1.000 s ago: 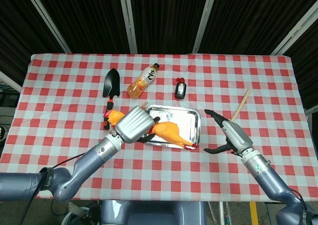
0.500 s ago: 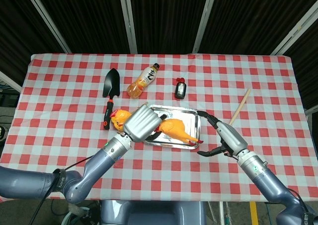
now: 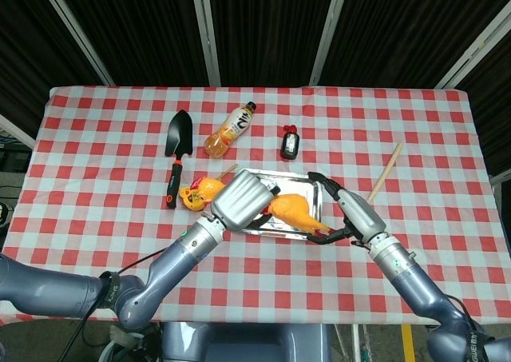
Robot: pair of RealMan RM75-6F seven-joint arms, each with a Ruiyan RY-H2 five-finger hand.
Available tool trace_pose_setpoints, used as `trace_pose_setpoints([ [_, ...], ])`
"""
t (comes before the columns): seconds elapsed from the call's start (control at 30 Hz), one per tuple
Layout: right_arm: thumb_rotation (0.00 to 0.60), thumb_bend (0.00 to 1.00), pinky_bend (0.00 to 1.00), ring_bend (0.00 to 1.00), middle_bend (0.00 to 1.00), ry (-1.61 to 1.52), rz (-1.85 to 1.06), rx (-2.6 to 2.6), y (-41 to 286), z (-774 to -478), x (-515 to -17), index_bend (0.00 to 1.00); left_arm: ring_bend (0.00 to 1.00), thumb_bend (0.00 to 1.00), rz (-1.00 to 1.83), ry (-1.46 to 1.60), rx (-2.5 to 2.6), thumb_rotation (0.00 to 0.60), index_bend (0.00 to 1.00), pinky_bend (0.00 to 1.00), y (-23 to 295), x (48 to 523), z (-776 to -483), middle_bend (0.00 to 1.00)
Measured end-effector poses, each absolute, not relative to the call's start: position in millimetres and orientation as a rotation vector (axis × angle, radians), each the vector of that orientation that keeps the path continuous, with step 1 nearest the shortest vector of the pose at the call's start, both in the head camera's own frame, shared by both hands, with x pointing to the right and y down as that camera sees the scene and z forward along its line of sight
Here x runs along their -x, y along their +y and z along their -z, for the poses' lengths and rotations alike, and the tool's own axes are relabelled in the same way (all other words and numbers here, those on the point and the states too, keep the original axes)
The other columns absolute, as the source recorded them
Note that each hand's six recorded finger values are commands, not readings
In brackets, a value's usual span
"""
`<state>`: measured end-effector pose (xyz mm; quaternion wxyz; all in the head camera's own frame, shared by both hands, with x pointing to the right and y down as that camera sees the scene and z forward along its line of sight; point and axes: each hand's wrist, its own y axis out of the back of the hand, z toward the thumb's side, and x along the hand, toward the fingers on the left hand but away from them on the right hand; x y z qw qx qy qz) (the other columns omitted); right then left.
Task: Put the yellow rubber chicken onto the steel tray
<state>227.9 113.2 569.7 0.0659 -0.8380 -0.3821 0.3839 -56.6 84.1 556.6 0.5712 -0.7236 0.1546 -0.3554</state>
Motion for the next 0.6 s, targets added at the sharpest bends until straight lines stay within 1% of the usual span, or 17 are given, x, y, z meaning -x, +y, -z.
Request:
trace_pose_setpoints([
  [0.3,0.600,0.09,0.11,0.10,0.11,-1.126,-1.218,2.502,111,-580,-224,0.07,0.65,0.57,0.824,0.346,1.705,0.600,0.58,0.85,85,46,-554,0.72],
  [0.47,0.600,0.12,0.11,0.15,0.15,-1.105,-1.247,2.498,113,-585,-221,0.15,0.65,0.57,0.830,0.329,1.694,0.600,0.58,0.85,85,45,-555,0.72],
  [0.6,0.600,0.13,0.13,0.18,0.18,-1.108,-1.263,2.498,113,-590,-219,0.19,0.65,0.57,0.833,0.331,1.700,0.600,0.58,0.85,86,46,-556,0.72],
])
